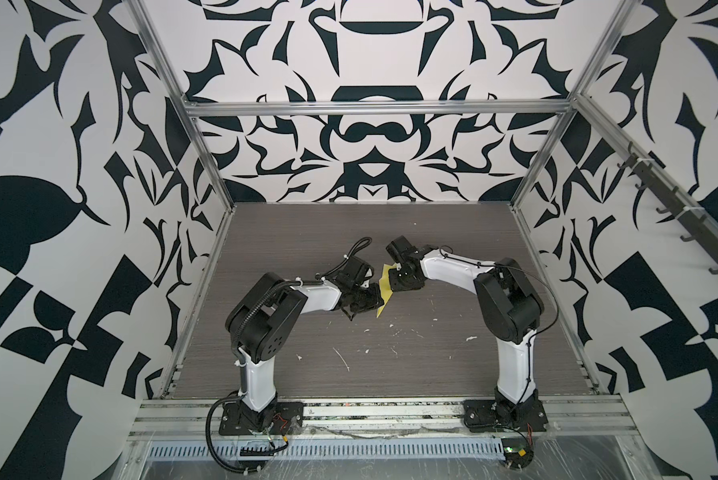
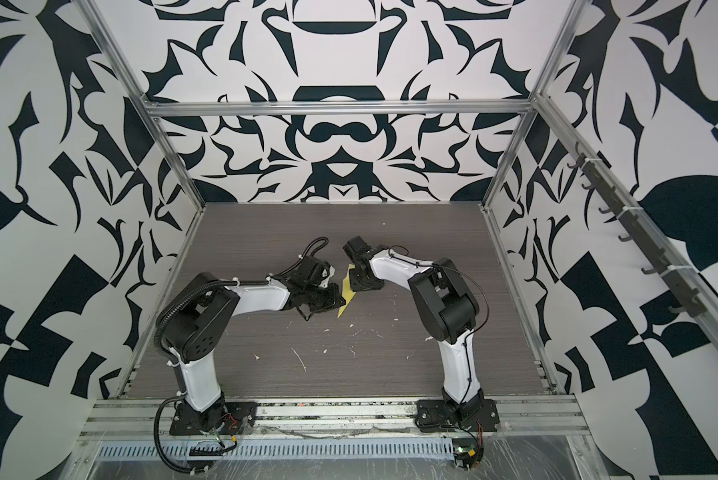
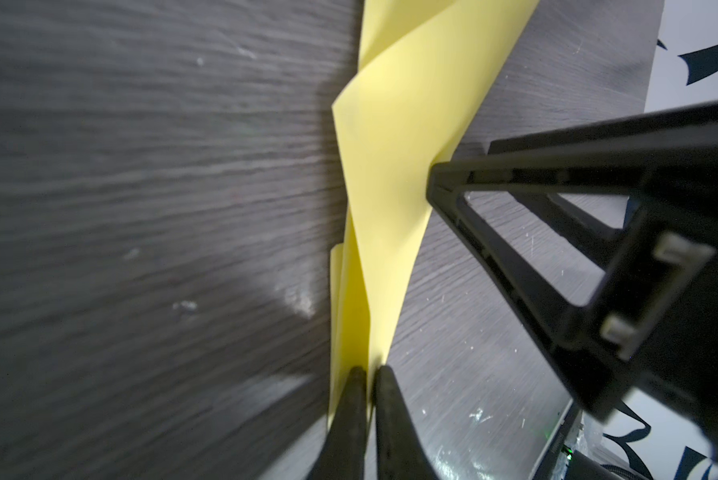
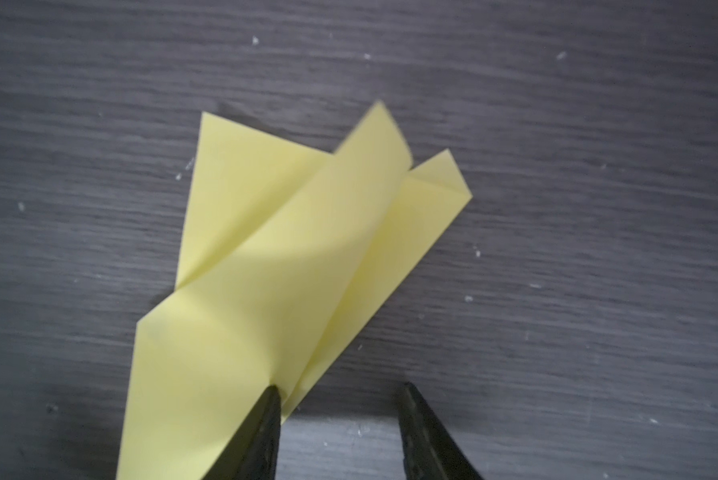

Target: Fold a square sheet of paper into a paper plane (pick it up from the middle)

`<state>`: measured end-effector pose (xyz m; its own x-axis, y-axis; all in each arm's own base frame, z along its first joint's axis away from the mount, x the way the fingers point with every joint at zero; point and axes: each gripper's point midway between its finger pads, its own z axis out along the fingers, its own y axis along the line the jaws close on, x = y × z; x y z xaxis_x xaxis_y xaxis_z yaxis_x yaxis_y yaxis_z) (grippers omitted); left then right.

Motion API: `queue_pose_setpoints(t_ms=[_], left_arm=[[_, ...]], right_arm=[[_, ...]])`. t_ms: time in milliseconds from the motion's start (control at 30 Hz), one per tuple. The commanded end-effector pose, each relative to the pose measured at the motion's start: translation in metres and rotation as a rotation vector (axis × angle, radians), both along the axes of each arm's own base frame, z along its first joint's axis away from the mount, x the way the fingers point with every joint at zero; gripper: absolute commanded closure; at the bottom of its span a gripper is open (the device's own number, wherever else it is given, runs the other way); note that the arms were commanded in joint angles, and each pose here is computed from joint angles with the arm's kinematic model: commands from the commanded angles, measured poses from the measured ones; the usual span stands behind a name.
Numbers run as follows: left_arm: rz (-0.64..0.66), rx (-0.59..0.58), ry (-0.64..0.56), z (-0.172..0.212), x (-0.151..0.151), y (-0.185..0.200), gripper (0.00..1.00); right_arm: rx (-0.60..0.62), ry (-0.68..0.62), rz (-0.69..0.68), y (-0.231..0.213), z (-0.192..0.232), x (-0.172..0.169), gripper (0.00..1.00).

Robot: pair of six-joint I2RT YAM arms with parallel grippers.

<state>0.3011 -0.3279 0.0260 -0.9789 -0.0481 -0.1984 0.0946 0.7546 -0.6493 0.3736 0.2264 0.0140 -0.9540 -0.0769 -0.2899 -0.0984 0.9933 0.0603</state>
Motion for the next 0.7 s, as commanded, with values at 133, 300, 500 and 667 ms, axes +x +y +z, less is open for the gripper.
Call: queue_pose_setpoints(t_ms=[133, 300, 500, 667], left_arm=[[-0.008, 0.092, 0.037, -0.013, -0.001, 0.010, 0.94], [-0.009, 0.132, 0.058, -0.017, -0.003, 0.015, 0.95], [-0.010, 0.154, 0.083, -0.020, -0.004, 0.016, 0.96], [-0.014, 0.160, 0.105, -0.020, -0.005, 0.014, 0.97]], right_arm=[[-0.033, 0.199, 0.008, -0.023, -0.036, -0.048, 0.49], [0.112, 0.122, 0.086, 0.001, 0.000, -0.038, 0.40], [0.169, 0.093, 0.184, 0.011, 0.015, -0.041, 0.31], [0.138, 0.119, 0.212, 0.011, 0.000, -0.045, 0.29]])
